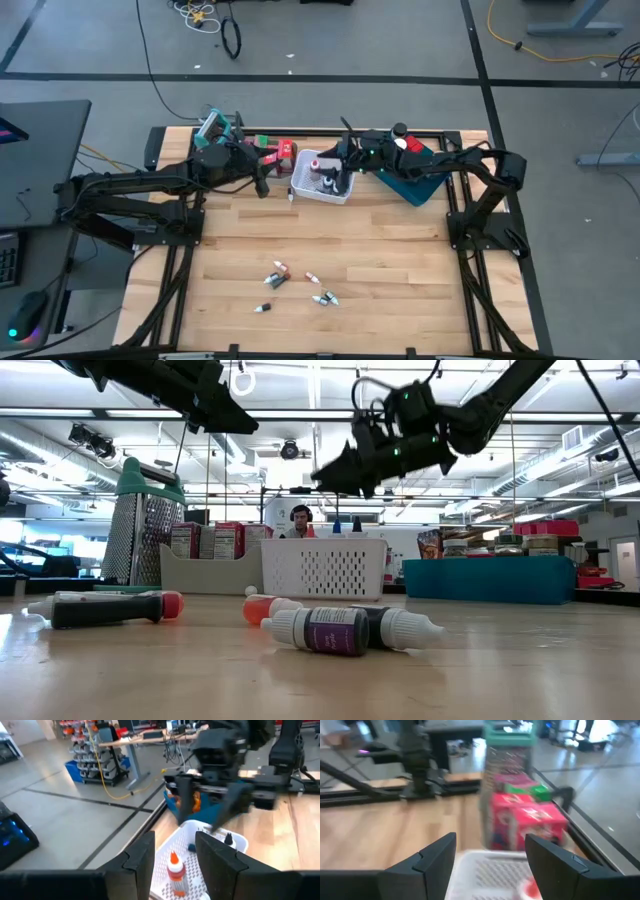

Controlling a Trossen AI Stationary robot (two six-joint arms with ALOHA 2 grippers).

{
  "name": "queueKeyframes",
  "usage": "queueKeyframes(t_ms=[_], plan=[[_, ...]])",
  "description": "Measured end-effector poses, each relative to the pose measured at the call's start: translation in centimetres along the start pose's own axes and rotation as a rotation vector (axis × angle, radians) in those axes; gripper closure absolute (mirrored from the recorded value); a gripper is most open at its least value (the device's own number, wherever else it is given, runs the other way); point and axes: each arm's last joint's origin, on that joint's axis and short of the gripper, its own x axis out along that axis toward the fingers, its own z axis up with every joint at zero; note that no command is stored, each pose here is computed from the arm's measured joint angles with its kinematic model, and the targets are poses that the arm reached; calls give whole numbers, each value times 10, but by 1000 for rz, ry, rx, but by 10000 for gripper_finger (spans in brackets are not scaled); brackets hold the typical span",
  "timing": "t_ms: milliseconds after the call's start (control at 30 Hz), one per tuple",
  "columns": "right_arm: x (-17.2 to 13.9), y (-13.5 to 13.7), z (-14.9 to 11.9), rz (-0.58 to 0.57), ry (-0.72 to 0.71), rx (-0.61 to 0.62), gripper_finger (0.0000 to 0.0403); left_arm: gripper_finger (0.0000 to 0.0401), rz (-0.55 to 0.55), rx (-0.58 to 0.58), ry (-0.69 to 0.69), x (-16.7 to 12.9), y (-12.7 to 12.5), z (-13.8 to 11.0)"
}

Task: Pick & Place Kitchen Items
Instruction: Put the right small orange food coloring bottle into the white bin

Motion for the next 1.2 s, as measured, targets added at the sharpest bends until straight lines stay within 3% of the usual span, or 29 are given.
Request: queueKeyframes(t_ms=[300, 533, 800, 933, 1200], plan=[[-4, 62, 20, 160, -38, -51, 156, 251, 0, 90, -5, 0, 0, 1], [-2, 107, 9, 286, 61, -114, 156, 252, 1, 153, -5, 0, 0, 1], [-4, 134, 2, 359, 106, -172, 156, 250, 1, 159, -5, 0, 0, 1], [-5, 143, 1, 363, 121, -157, 156, 251, 1, 163, -5, 0, 0, 1], [-7, 152, -5, 230, 187, -141, 156, 251, 1, 162, -6, 0, 0, 1]])
